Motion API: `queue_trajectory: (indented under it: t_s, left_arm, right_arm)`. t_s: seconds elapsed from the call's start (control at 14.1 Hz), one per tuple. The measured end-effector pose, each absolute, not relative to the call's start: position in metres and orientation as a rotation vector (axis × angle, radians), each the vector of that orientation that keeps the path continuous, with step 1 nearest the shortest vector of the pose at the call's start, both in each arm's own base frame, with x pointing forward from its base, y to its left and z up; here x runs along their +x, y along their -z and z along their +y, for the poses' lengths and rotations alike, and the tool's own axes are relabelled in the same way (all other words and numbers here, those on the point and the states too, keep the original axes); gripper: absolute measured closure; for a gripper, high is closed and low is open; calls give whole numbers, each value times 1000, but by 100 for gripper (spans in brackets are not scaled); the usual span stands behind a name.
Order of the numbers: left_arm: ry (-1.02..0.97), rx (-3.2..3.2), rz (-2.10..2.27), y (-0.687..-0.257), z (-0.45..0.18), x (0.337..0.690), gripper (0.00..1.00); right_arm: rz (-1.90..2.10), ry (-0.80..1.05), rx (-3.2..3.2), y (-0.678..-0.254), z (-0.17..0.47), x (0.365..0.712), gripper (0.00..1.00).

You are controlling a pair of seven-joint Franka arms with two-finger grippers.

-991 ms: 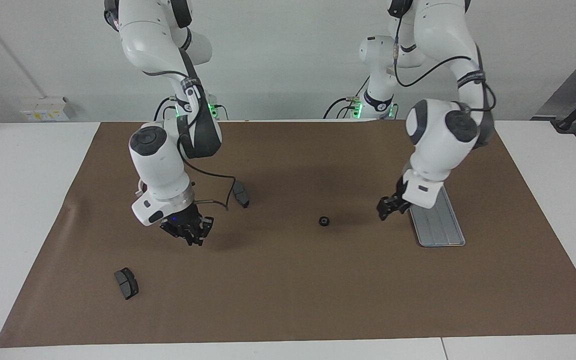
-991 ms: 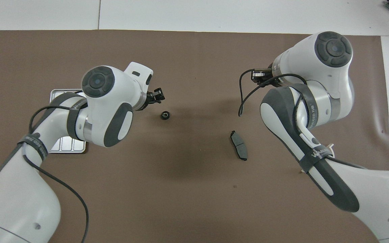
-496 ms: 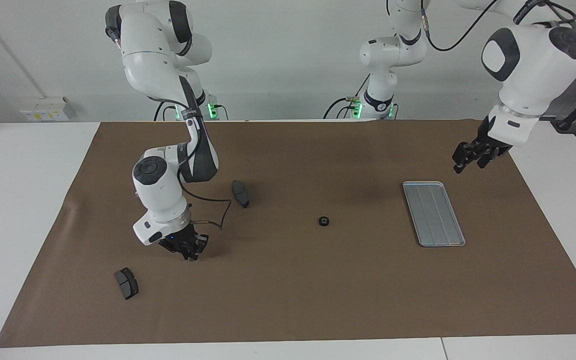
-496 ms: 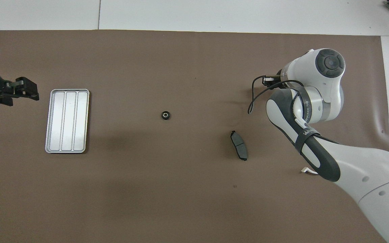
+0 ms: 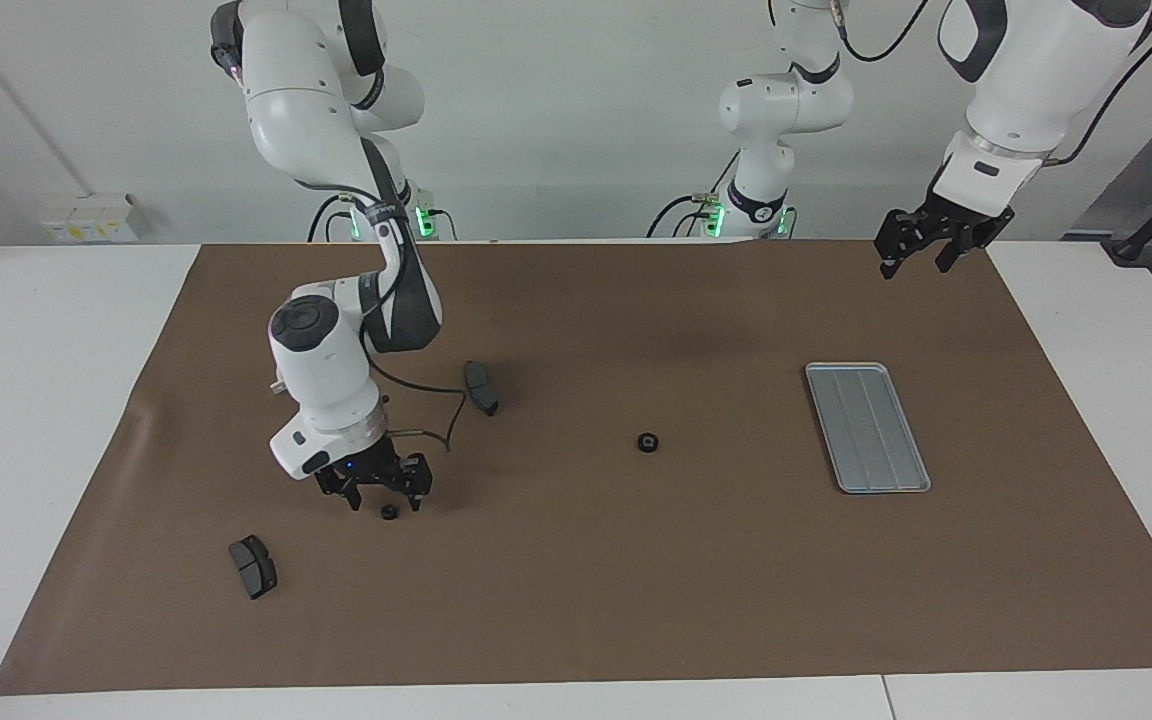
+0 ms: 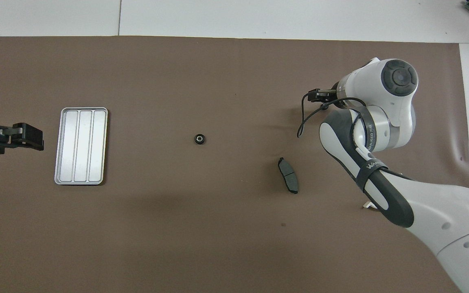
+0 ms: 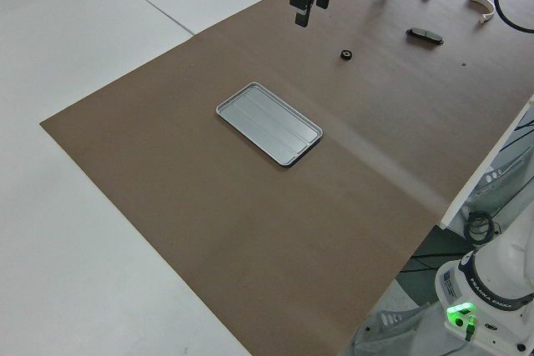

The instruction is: Place bearing gear from tray to pile

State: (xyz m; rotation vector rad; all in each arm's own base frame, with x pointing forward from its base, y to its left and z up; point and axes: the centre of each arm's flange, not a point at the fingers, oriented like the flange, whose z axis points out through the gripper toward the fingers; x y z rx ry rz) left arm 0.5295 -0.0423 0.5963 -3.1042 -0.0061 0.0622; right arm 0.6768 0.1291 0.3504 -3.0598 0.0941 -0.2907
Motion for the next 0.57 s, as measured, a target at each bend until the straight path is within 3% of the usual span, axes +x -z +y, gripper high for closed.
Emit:
queue_trajectory:
  t_s: [0.21,0.35,0.57]
  left_arm:
    - [-66,-3105,66,-581,-39,530,18]
    - [-51,-3105,78,-582,-40,531,0]
    - [-39,-3105,82,-585,-40,529,0]
  right_arm:
    - [161,238,-3014,-388,198,658,0]
    - [194,245,-3013,-396,251,640,0]
    - [272,267,-3018,-396,326,605,0]
